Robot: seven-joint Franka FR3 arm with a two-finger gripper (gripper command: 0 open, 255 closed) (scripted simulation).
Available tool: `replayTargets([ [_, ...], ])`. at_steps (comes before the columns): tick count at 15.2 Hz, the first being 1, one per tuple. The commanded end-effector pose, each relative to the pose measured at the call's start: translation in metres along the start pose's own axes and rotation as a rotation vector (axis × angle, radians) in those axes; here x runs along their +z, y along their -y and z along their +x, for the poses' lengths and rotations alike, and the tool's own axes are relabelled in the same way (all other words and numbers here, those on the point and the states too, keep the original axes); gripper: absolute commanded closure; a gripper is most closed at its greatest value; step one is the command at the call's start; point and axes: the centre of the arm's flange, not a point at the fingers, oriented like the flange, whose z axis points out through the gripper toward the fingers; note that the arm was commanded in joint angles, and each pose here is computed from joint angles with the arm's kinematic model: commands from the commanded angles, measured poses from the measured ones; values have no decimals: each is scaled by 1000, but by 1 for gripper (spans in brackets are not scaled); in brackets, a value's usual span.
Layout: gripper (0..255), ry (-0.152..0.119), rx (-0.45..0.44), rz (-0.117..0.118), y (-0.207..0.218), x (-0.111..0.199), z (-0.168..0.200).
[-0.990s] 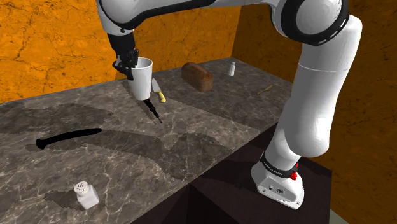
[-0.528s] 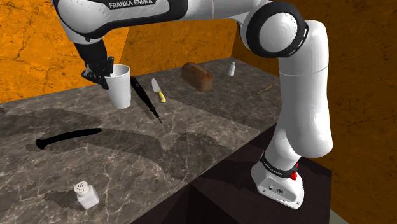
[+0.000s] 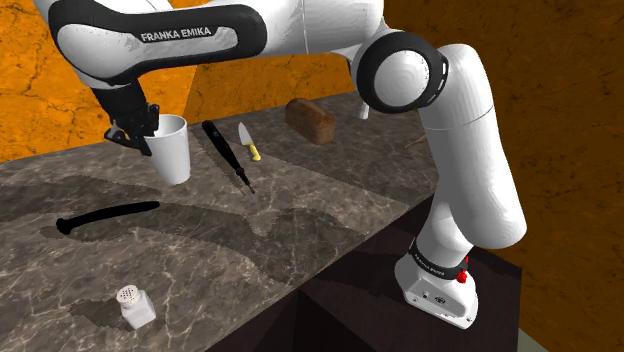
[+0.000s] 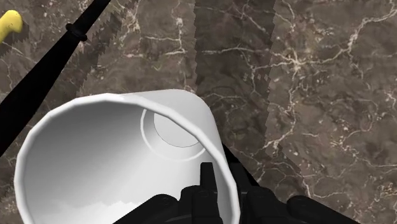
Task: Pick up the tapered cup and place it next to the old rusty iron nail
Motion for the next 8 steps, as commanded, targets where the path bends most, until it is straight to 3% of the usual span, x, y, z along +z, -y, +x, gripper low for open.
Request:
replayTargets([
  [1,255,-1,0,0,1,10,0],
  [8,255,-1,0,0,7,47,-1],
])
